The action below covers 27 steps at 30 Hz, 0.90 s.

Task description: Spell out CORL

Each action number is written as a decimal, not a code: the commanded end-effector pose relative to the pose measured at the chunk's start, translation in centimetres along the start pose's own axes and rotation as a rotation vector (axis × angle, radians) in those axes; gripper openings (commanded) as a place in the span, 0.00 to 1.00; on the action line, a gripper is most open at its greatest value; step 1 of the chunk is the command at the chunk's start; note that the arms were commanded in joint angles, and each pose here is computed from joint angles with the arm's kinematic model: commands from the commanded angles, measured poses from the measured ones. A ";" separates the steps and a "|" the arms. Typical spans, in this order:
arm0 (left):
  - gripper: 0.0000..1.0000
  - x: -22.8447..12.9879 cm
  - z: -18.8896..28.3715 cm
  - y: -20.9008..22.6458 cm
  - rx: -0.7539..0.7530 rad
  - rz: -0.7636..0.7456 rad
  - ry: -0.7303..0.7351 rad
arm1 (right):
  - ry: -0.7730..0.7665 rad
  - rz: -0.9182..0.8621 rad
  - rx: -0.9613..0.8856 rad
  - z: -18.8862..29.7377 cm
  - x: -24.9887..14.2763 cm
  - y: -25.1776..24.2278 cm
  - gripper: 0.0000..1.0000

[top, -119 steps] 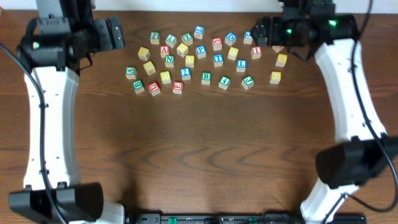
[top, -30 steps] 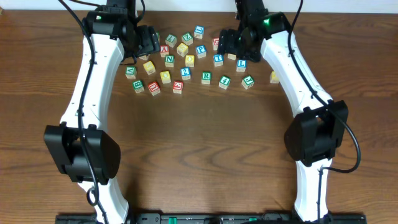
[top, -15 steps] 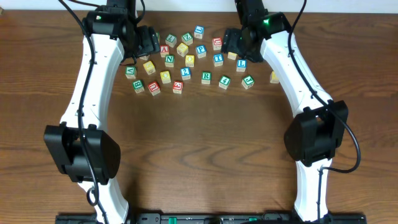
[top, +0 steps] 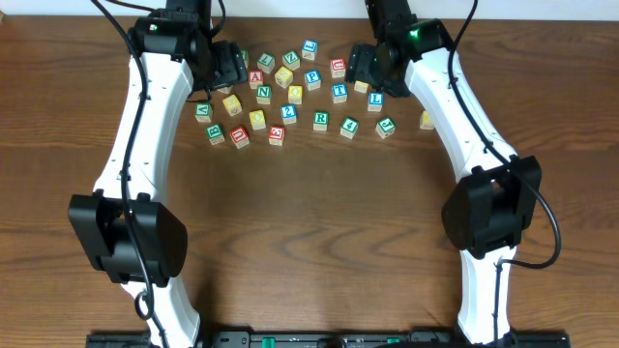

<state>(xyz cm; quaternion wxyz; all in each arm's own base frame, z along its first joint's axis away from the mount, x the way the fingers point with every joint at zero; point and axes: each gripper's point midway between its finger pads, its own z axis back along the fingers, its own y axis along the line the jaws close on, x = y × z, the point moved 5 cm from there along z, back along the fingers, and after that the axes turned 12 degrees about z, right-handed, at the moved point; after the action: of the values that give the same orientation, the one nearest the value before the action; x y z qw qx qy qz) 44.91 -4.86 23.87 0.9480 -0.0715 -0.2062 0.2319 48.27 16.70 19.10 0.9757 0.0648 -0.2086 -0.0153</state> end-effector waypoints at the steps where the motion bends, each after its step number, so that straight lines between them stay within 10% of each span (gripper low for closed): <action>1: 0.84 0.1 -0.6 0.0 0.010 0.001 -0.011 | -0.024 -0.022 -0.019 0.5 0.5 -0.4 0.79; 27: 0.81 -2.0 -4.0 -5.5 -0.056 -0.107 -0.016 | 0.010 -0.037 -0.039 0.5 0.9 -3.8 0.83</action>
<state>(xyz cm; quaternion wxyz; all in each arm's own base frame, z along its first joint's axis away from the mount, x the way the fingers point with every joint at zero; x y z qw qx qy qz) 47.74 -11.32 21.93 0.9492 -0.1017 -0.2446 0.1701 48.54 13.35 18.77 0.9794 0.0503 -0.1920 -0.0382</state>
